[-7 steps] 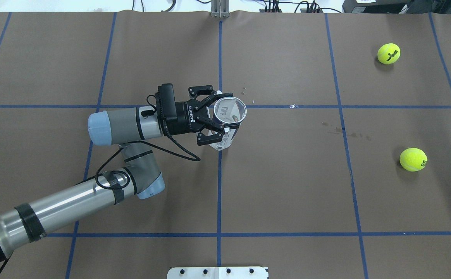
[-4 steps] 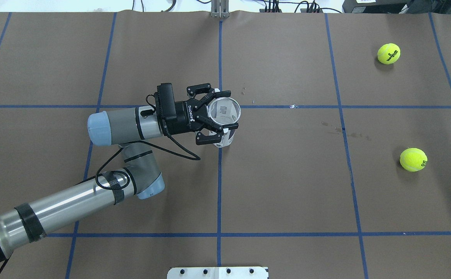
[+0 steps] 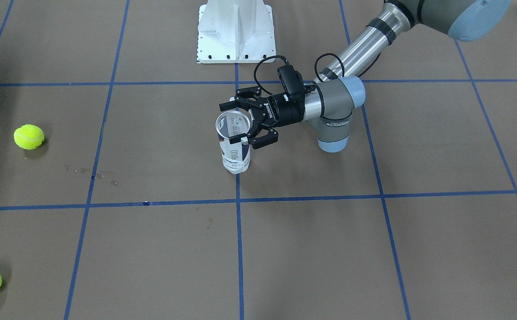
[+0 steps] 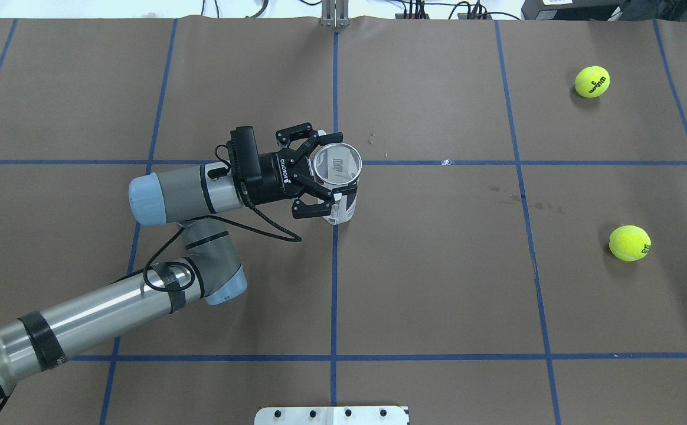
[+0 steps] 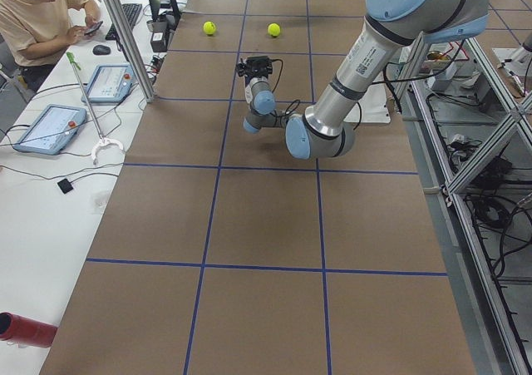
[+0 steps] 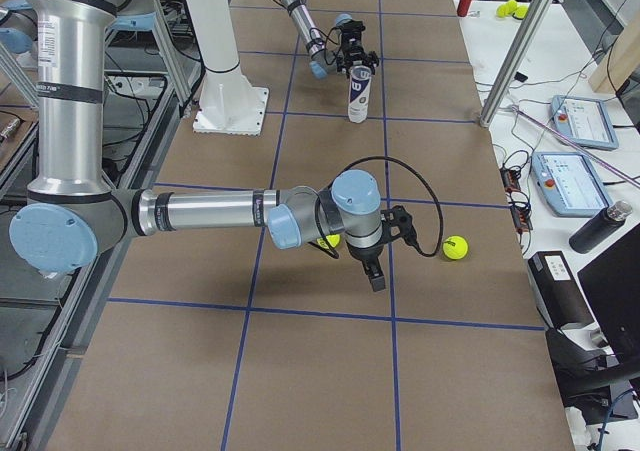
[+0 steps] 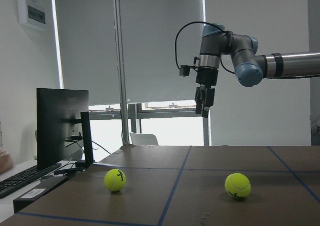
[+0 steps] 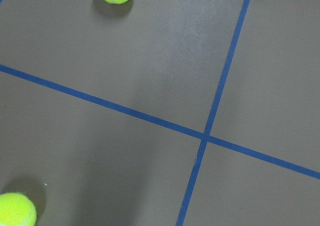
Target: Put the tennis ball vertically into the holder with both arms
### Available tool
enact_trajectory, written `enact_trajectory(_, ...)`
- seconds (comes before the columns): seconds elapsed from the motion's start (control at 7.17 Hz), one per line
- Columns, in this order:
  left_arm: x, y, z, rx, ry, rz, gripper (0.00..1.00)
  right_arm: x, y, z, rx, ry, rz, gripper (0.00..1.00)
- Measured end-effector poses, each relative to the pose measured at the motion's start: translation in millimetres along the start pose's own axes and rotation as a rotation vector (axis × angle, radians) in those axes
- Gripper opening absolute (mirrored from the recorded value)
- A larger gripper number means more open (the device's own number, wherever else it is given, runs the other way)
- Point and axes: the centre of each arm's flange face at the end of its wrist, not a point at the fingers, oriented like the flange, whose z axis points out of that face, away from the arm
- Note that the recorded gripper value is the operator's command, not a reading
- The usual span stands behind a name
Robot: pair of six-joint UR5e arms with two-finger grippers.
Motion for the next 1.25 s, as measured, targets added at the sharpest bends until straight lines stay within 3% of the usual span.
enact_trajectory(0.56,-1.8,12.4,-4.7,-0.028,-0.009,-0.005,0.97,-0.2,0.0,-0.1,0.0,-0.001,0.0,1.0)
enact_trajectory(0.84,2.1,19.0,-4.5,-0.04,-0.006,-0.013,0.8,-0.2,0.0,0.0,0.0,-0.002,-0.003,1.0)
enact_trajectory(1.25,6.2,21.1,-3.2,-0.042,-0.002,-0.018,0.79,-0.6,-0.1,0.0,0.0,-0.007,-0.004,1.0)
